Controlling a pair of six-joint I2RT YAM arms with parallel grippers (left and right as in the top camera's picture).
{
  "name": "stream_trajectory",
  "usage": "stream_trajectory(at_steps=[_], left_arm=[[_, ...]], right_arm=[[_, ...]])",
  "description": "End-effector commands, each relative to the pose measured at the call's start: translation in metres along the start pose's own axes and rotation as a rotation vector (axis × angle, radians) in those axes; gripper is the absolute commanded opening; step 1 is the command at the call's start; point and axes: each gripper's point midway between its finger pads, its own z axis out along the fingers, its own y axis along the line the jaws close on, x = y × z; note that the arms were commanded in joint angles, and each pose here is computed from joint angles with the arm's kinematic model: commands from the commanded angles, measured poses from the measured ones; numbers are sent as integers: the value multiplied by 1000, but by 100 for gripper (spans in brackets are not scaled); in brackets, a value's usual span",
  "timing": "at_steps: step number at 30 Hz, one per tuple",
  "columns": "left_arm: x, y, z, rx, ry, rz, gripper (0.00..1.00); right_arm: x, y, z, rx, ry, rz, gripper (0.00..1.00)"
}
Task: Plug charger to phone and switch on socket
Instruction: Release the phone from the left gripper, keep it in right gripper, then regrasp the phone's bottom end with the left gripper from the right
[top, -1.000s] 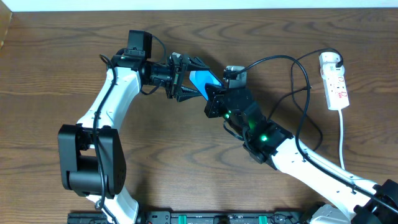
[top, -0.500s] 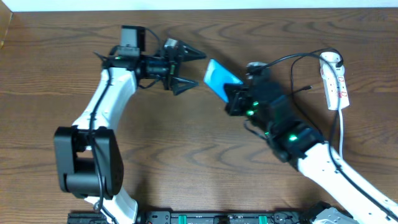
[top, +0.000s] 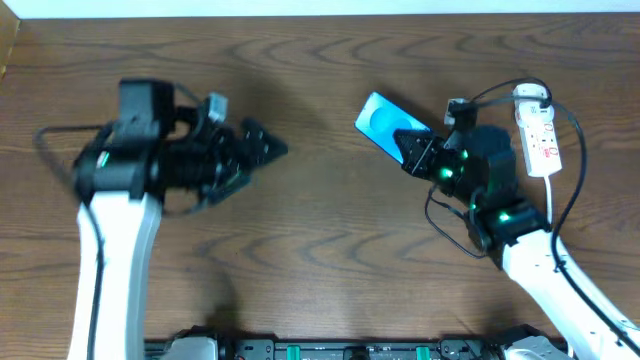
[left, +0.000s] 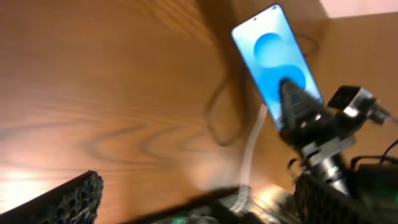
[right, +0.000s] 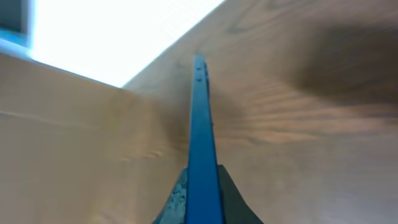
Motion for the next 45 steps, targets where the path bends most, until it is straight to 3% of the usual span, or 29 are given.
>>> stream_trajectory(at_steps=[1, 8, 13, 19, 22, 37, 45], left_arm=[[14, 34, -25, -190, -148, 100, 98], [45, 54, -27, -126, -321, 143, 98], [42, 78, 6, 15, -421, -82, 98], [28, 68, 49, 322, -359, -298, 98], [21, 68, 61, 391, -333, -413, 98], [19, 11, 116, 526, -186, -423, 99], [23, 5, 140, 523, -161, -496, 90]], right_arm=[[15, -2, -4, -93, 1, 142, 1], [26, -9, -14, -205, -57, 262, 1], [38, -10, -15, -220, -1, 298, 1], [39, -9, -16, -225, 7, 299, 1], [43, -6, -16, -236, 37, 345, 1], [66, 10, -14, -251, 137, 564, 1], [78, 14, -13, -245, 172, 560, 1]])
